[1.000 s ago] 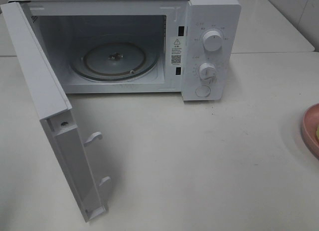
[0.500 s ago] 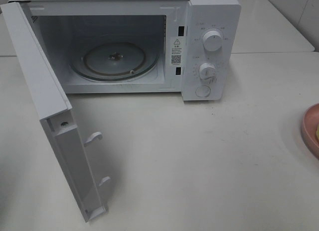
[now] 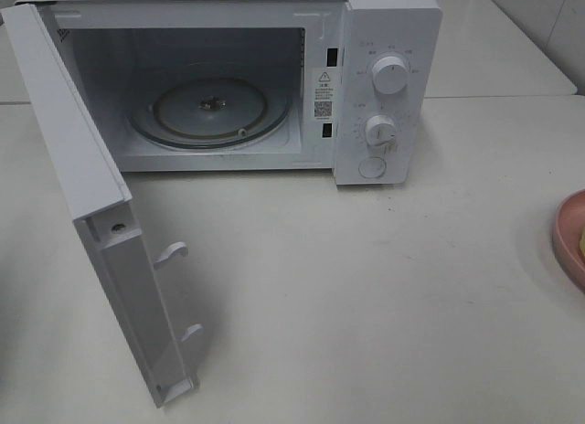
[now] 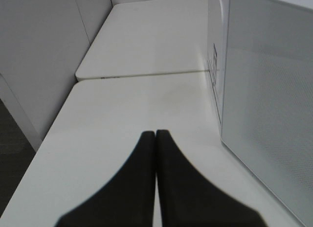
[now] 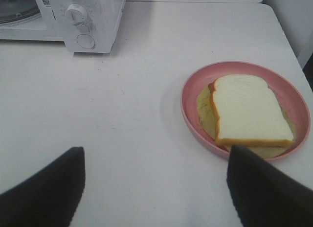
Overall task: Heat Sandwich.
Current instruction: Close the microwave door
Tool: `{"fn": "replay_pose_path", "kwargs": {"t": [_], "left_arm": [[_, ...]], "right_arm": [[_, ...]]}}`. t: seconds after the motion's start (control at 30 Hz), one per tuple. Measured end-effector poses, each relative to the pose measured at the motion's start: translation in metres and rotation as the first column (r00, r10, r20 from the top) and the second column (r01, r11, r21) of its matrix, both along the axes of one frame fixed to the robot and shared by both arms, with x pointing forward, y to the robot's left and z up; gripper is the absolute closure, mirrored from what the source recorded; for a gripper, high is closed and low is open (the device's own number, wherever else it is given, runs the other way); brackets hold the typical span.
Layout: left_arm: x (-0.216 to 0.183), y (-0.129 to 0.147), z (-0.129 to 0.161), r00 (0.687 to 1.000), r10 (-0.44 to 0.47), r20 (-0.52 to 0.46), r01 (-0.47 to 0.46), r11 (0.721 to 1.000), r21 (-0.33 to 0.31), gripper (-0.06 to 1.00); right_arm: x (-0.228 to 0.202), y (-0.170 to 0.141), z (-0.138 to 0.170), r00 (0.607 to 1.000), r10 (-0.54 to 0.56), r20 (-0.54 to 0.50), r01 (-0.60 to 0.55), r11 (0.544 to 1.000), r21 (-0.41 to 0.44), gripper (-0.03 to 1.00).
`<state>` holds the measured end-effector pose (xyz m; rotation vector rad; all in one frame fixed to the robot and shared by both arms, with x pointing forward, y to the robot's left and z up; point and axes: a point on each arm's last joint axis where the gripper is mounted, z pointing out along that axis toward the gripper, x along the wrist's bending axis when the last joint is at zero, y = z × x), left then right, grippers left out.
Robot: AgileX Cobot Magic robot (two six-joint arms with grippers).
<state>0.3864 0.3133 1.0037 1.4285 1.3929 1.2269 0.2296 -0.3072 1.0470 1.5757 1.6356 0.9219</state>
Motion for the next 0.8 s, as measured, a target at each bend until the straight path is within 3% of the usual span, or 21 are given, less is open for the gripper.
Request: {"fn": "replay_pose_path", "kwargs": {"t": [0.23, 0.37, 0.57, 0.67, 0.8], "left_arm": [[0.017, -0.003, -0.002, 0.996, -0.039, 0.08, 0.039, 0.999, -0.003, 0.94], [0.028, -0.01, -0.004, 0.984, -0.121, 0.129, 0.124, 0.992, -0.021, 0.94], [0.044, -0.025, -0.021, 0.947, -0.298, 0.123, 0.3, 0.954, -0.004, 0.94], [0.047, -0.029, -0.024, 0.933, -0.333, 0.134, 0.337, 0.942, -0.004, 0.94], [0.053, -0.045, -0.033, 0.9, -0.419, 0.117, 0.424, 0.905, -0.02, 0.94]], "right_arm": [[0.0, 0.0, 0.0, 1.0, 0.0, 0.0, 0.0, 1.0, 0.0, 0.2], [0.0, 0.0, 0.0, 1.0, 0.0, 0.0, 0.0, 1.0, 0.0, 0.2], [0.0, 0.0, 0.0, 1.0, 0.0, 0.0, 0.0, 1.0, 0.0, 0.2], [0.0, 0.0, 0.0, 1.0, 0.0, 0.0, 0.0, 1.0, 0.0, 0.2], [0.0, 0.0, 0.0, 1.0, 0.0, 0.0, 0.0, 1.0, 0.0, 0.2]]}}
